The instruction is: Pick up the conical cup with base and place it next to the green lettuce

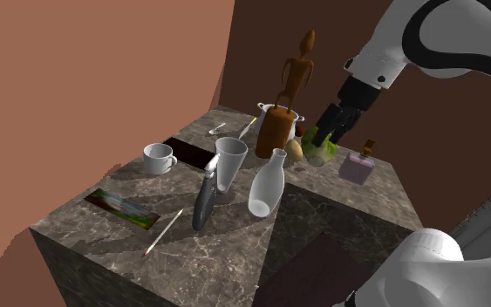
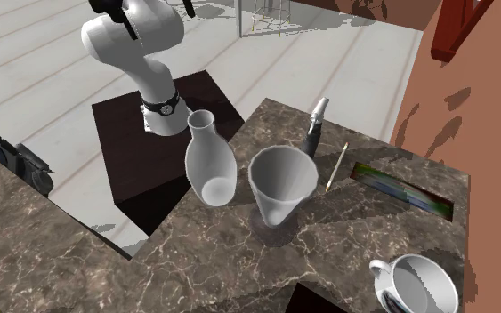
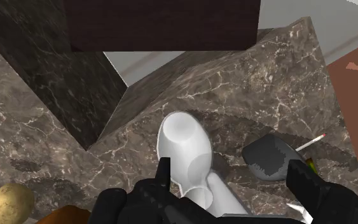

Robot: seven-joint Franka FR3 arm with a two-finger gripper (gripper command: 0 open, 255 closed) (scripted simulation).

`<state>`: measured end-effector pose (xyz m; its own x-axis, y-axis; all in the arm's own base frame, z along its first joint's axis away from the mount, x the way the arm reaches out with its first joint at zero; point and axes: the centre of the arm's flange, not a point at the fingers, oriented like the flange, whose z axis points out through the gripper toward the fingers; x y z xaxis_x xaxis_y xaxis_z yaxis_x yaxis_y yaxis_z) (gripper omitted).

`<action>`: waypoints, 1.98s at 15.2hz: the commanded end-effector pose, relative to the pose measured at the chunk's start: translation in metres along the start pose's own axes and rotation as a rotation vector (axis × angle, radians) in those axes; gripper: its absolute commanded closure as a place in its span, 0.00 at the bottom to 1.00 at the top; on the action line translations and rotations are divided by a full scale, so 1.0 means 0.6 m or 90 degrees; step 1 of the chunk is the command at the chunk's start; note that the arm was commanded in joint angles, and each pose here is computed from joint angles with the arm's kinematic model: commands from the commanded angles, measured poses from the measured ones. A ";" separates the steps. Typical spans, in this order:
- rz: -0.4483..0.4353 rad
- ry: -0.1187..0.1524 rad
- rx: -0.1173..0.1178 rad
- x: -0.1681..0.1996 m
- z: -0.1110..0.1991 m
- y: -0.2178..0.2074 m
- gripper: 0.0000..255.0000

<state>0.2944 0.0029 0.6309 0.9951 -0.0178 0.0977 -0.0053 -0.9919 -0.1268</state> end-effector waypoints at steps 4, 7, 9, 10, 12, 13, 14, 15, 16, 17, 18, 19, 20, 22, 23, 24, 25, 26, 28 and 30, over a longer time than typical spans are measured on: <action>0.006 0.000 -0.004 0.056 0.034 -0.006 0.00; 0.012 0.000 -0.008 0.113 0.068 -0.012 0.00; 0.016 0.000 -0.010 0.151 0.090 -0.016 0.00; 0.018 0.000 -0.012 0.170 0.101 -0.017 0.00; 0.022 0.000 -0.014 0.207 0.124 -0.020 0.00; 0.024 0.000 -0.016 0.226 0.135 -0.021 0.00; 0.026 0.001 -0.017 0.245 0.147 -0.023 0.00; 0.028 0.001 -0.018 0.264 0.158 -0.024 0.00; 0.030 0.001 -0.020 0.283 0.169 -0.025 0.00; 0.032 0.001 -0.021 0.302 0.180 -0.026 0.00; 0.034 0.001 -0.022 0.321 0.192 -0.027 0.00; 0.036 0.001 -0.023 0.340 0.203 -0.028 0.00; 0.038 0.001 -0.025 0.358 0.214 -0.028 0.00; 0.040 0.001 -0.026 0.381 0.228 -0.029 0.00; 0.040 0.001 -0.026 0.381 0.237 -0.029 0.00; 0.040 0.001 -0.026 0.381 0.246 -0.029 0.00; 0.040 0.001 -0.026 0.381 0.254 -0.028 0.00; 0.040 0.001 -0.026 0.381 0.263 -0.028 0.00; 0.040 0.001 -0.026 0.381 0.281 -0.027 0.00; 0.040 0.001 -0.026 0.381 0.295 -0.027 0.00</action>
<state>0.5394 0.0356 0.4840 0.9925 -0.0810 0.0914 -0.0726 -0.9931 -0.0917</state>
